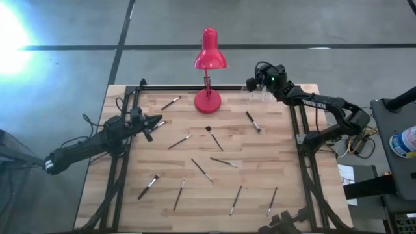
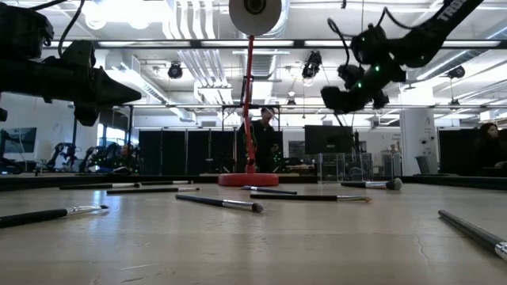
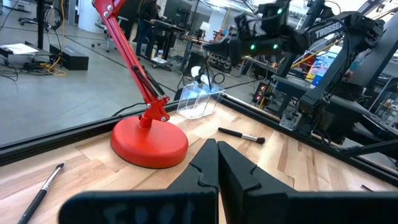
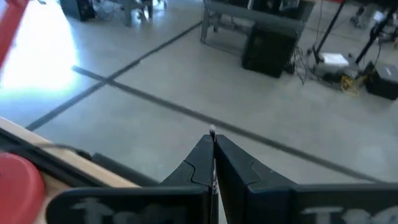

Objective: Sort items
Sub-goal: Put the black eyeshadow brush into the transparent organizer

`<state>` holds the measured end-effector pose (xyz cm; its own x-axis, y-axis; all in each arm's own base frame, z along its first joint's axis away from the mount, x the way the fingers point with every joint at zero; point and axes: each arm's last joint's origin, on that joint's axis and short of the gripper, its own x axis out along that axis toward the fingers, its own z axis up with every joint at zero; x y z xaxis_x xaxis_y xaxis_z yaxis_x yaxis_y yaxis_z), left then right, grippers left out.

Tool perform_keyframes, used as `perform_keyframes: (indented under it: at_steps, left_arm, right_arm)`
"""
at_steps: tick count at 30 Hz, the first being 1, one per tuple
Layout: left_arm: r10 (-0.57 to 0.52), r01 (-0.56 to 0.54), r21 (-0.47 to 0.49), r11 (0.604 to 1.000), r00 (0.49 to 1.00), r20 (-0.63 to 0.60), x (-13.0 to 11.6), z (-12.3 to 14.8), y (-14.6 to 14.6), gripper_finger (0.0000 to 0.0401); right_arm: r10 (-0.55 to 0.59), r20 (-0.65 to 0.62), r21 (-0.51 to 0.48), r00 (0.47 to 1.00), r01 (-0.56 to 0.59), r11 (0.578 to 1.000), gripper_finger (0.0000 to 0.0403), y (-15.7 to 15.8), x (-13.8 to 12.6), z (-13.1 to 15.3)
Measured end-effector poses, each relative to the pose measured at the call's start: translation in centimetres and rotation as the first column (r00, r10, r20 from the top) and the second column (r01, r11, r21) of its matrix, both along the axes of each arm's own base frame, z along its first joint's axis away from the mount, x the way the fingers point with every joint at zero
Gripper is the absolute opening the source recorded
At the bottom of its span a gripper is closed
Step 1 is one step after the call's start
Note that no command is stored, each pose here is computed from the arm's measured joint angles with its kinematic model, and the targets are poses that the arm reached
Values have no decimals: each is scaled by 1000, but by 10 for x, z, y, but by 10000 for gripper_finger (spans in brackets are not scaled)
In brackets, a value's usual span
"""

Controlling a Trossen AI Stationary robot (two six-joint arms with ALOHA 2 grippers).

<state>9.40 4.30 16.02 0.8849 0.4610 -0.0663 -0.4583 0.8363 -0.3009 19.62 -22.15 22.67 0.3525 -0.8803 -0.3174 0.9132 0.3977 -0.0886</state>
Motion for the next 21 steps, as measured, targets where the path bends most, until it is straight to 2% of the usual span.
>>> perform_keyframes:
  at_steps: [4, 12, 21]
  left_arm:
    - [0, 0, 0, 1000, 1000, 0, 0, 0, 0, 0]
    - [0, 0, 0, 1000, 1000, 0, 0, 0, 0, 0]
    - [0, 0, 0, 1000, 1000, 0, 0, 0, 0, 0]
  right_arm:
    - [-11, 16, 1, 1000, 11, 1000, 8, -2, -4, -20]
    - [-9, 4, 36, 1000, 8, 999, 8, -5, -6, -34]
    - [-14, -7, 126, 1000, 15, 992, 9, -1, -9, -51]
